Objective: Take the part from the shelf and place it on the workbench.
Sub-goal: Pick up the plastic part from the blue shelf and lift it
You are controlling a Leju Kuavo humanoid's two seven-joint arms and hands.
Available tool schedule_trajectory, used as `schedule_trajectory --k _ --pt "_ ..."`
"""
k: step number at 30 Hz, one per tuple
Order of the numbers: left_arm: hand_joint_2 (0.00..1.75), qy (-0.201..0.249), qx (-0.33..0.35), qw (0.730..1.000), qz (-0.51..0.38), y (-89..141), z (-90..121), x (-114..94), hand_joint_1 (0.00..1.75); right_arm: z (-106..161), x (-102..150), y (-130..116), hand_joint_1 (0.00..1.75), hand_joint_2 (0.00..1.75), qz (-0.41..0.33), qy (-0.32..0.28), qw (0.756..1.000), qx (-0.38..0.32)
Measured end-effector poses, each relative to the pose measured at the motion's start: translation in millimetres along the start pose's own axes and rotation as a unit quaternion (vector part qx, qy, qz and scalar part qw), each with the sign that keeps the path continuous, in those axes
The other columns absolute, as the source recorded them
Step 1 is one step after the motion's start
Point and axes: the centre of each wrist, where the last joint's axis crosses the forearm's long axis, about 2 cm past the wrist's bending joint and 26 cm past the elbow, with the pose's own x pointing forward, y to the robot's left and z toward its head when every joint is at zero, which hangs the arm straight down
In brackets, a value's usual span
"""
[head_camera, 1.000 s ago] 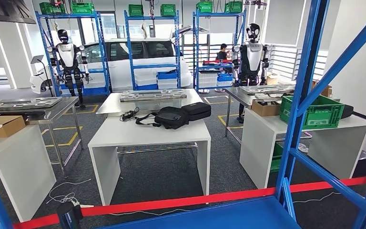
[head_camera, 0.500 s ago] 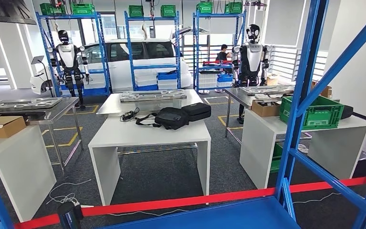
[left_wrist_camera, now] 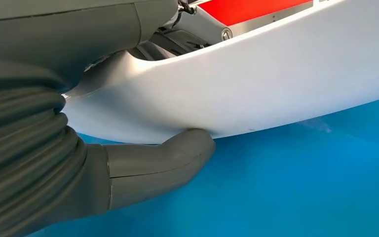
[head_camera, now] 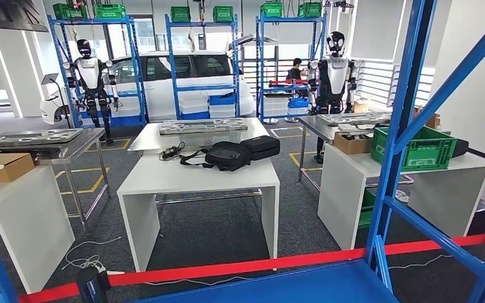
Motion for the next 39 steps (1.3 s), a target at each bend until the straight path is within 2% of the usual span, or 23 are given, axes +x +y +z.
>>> schedule_trajectory --k 8,11,13,16,18,22,24,26,29,32,39 --pt "1.75 -0.006 0.062 0.998 0.006 -12 3 8 1.75 0 0 0 0.0 0.0 0.003 -0.001 1.0 0.002" --pt "1.75 -0.02 0.089 0.993 0.07 -14 3 12 1.75 0 0 0 0.0 0.0 0.004 0.0 1.0 0.002" --pt "1.75 -0.054 0.109 0.982 0.146 -11 2 15 1.75 0 0 0 0.0 0.0 0.005 0.0 1.0 0.002" --pt "1.75 -0.125 0.134 0.944 0.275 0 -1 20 1.75 0 0 0 0.0 0.0 0.006 0.0 1.0 0.003" --pt "1.75 -0.172 0.147 0.909 0.35 7 -2 25 1.75 0 0 0 0.0 0.0 0.006 0.0 1.0 0.004" --pt "1.75 -0.303 0.17 0.797 0.494 26 1 41 1.75 0 0 0 0.0 0.0 0.004 -0.002 1.0 0.005" --pt "1.75 -0.363 0.171 0.758 0.515 33 7 46 1.75 0 -1 0 0.0 0.0 0.006 -0.003 1.0 0.005" --pt "1.75 -0.396 0.173 0.742 0.512 37 14 51 1.75 0 -1 0 0.0 0.0 0.007 -0.005 1.0 0.006" --pt "1.75 -0.417 0.177 0.735 0.504 40 21 56 1.75 0 0 0 0.0 0.0 0.008 -0.007 1.0 0.007" --pt "1.75 -0.456 0.177 0.719 0.494 41 26 62 1.75 0 0 0 0.0 0.0 0.011 -0.007 1.0 0.008" --pt "1.75 -0.545 0.178 0.656 0.49 47 43 97 1.75 0 -1 2 0.0 0.0 0.015 -0.004 1.0 0.014"
